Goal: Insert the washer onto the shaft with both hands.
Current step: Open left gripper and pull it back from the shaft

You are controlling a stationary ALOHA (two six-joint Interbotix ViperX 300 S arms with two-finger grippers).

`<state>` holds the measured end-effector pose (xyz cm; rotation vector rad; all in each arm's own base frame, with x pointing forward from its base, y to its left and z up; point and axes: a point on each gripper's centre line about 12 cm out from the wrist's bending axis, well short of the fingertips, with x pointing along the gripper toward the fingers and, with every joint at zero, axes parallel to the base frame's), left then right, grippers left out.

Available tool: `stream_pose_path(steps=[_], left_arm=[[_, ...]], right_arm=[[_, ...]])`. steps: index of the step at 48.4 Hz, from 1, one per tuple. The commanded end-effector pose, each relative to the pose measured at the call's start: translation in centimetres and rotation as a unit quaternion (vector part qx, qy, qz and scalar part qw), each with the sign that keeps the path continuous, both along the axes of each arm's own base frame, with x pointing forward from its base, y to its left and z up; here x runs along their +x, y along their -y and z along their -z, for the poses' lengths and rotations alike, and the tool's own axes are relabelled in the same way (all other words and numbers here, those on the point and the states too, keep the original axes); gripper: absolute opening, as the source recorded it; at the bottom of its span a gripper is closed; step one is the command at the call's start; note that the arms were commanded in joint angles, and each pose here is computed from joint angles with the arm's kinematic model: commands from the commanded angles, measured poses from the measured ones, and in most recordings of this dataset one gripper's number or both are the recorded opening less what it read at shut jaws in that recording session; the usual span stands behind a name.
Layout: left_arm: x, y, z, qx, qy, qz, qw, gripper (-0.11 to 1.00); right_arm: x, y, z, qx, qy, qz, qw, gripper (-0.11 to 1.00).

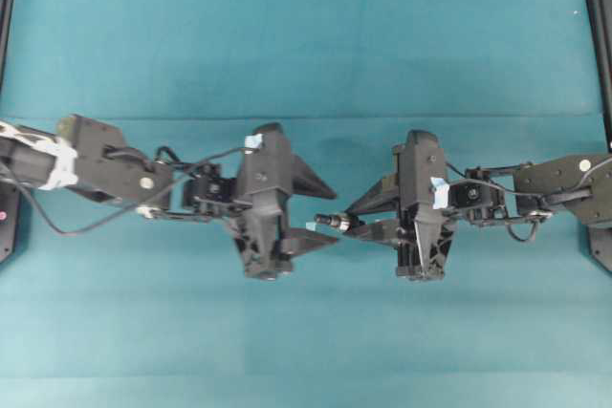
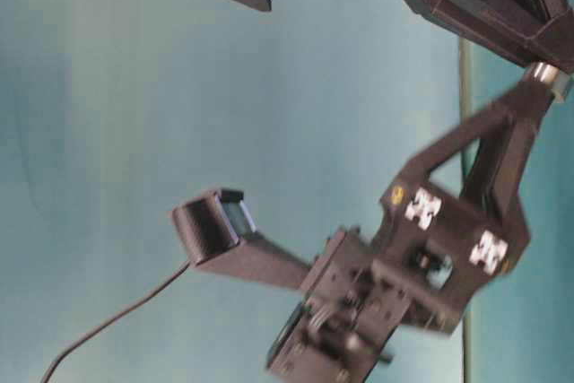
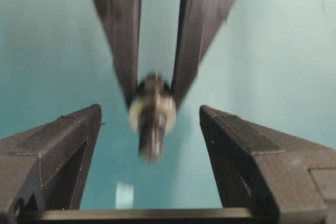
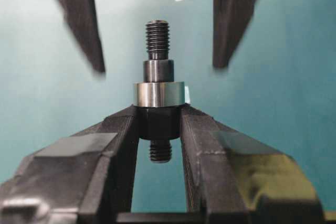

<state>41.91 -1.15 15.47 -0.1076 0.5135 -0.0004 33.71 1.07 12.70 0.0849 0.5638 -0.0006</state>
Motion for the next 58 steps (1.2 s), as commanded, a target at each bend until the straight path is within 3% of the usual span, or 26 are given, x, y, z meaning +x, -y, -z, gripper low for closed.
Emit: stream_pose_path(steps=[1,20,58], left_arm=[[-0.7,0.0,-1.6,0.003,0.009,0.002,1.0,0.8],[-4.3,-0.1,-2.2,0.004,0.001,0.002,1.0,0.8],[-5.1,-0.2,-2.1,0.005,-0.004,0.001,1.0,0.79]], right_arm=[[0.5,-0.1,-0.9,0.001,0.016,-0.001,0.9999,-0.01],[0.5,-0.1,-0.9,0.001,0.016,-0.001,0.9999,-0.01],[0.5,-0.1,-0.9,0.001,0.016,-0.001,0.9999,-0.01]])
